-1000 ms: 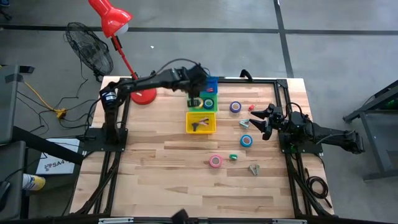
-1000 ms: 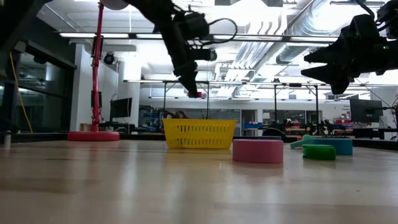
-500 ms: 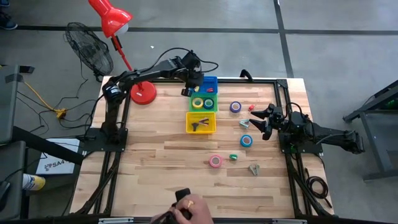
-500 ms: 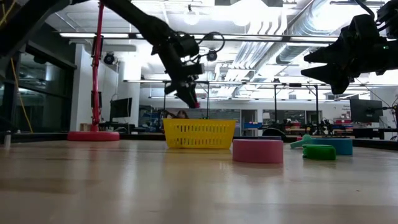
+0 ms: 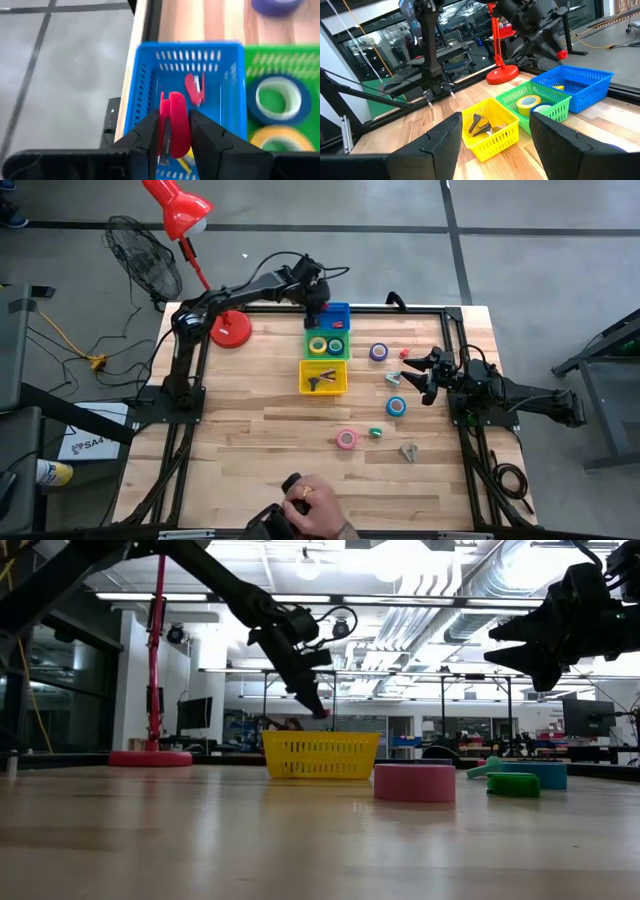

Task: Pick and place Stapler, Stapler remover, tape
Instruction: Put the bottom red stapler into the blue bin, then put the pink tape into the green bin

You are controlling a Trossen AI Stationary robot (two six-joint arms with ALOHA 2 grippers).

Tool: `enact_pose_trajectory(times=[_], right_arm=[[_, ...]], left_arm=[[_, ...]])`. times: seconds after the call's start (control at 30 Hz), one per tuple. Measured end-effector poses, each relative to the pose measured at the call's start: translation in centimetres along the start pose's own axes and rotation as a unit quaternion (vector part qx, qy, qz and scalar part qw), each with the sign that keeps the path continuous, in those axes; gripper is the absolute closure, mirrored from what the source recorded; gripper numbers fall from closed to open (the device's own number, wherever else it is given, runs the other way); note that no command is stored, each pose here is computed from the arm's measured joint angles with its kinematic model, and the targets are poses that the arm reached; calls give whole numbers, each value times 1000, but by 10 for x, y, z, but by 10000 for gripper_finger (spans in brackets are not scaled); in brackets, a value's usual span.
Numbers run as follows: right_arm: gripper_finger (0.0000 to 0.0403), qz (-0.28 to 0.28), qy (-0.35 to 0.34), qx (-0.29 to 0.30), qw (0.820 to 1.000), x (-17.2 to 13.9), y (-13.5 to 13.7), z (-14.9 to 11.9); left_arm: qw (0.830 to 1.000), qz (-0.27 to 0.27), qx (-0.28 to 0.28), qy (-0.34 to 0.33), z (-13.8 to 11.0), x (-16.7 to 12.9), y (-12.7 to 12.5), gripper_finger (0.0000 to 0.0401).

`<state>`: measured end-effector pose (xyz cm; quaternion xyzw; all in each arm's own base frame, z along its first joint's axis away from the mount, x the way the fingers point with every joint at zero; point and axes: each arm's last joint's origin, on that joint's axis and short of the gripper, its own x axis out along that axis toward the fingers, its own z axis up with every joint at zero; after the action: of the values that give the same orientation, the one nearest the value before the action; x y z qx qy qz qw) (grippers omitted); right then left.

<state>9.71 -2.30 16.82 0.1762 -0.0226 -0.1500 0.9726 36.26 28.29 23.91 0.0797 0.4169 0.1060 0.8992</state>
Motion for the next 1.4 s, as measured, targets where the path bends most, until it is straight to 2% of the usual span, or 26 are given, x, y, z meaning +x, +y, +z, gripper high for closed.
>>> enact_pose_trajectory(times=[0.13, 0.37, 0.57, 0.7, 1.03, 1.23, 1.4], right_arm=[[180, 0, 0, 0, 1000, 0, 0, 0], [180, 0, 0, 0, 1000, 0, 0, 0], [181, 0, 0, 0, 1000, 0, 0, 0], [180, 0, 0, 0, 1000, 0, 0, 0], [180, 0, 0, 0, 1000, 0, 0, 0], [180, 0, 0, 0, 1000, 0, 0, 0], [180, 0, 0, 0, 1000, 0, 0, 0]], left_arm=[[999, -6, -53, 3, 5, 9, 5, 319], [987, -69, -147, -6, 6, 30, 6, 319], [981, -50, -187, 24, 2, 32, 6, 318], [979, -43, -196, 31, 1, 32, 6, 307], [975, -44, -215, 35, 0, 32, 6, 248], [974, -43, -219, 39, 0, 32, 6, 230], [980, -20, -197, 34, 8, 12, 7, 229]])
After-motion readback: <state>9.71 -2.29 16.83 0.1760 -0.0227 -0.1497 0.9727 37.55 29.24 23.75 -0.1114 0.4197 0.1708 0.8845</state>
